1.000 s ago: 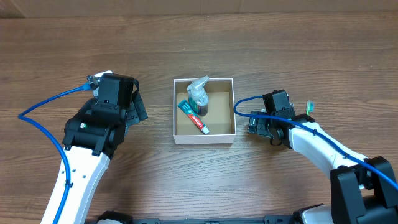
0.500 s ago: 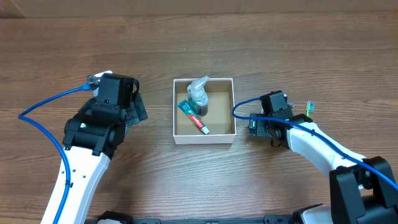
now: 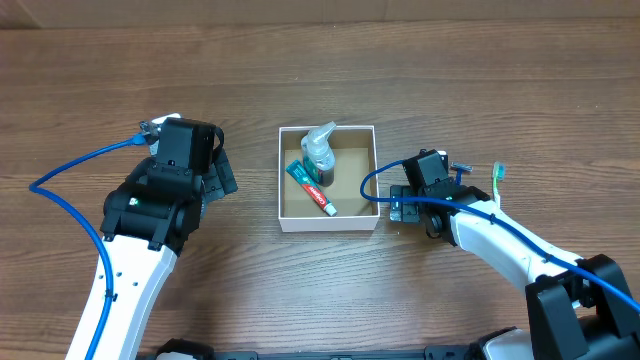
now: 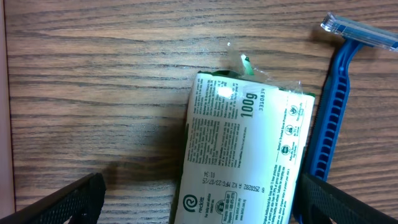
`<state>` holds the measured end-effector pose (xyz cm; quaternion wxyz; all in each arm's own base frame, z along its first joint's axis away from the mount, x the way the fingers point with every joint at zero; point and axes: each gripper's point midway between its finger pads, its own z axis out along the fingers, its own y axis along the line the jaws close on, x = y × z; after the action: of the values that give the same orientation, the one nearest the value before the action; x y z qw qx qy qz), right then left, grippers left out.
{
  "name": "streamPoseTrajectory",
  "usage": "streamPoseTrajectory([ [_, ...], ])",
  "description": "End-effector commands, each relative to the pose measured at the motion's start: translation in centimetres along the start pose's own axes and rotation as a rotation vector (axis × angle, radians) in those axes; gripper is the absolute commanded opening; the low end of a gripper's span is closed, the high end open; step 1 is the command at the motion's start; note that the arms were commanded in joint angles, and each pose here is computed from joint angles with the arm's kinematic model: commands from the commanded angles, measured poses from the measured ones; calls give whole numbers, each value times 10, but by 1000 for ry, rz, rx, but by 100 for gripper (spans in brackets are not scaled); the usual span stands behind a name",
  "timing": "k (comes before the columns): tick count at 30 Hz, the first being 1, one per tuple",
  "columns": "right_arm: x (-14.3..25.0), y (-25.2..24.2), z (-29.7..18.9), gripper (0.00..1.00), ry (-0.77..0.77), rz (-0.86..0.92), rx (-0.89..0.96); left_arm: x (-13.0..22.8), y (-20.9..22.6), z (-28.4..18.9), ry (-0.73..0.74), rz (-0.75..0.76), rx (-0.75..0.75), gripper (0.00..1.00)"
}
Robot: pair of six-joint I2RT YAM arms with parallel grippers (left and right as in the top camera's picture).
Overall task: Pack container
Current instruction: 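Lower the right gripper and grasp the soap bar pack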
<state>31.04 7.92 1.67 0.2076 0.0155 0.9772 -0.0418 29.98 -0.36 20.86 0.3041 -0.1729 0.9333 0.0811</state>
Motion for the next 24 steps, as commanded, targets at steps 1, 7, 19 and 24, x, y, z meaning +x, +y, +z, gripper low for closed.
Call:
streamPoseTrajectory([
  [1, -13, 3, -8, 100, -44, 5, -13, -7, 2, -2, -20, 13, -13, 100],
  [7, -15, 10, -6, 100, -47, 10, -55, -7, 2, -2, -20, 13, -13, 100],
  [19, -8, -5, 3, 100, -16, 164, -30, -7, 2, -2, -20, 13, -13, 100],
  [24, -2, -6, 5, 100, -2, 201, -24, -7, 2, -2, -20, 13, -13, 100],
])
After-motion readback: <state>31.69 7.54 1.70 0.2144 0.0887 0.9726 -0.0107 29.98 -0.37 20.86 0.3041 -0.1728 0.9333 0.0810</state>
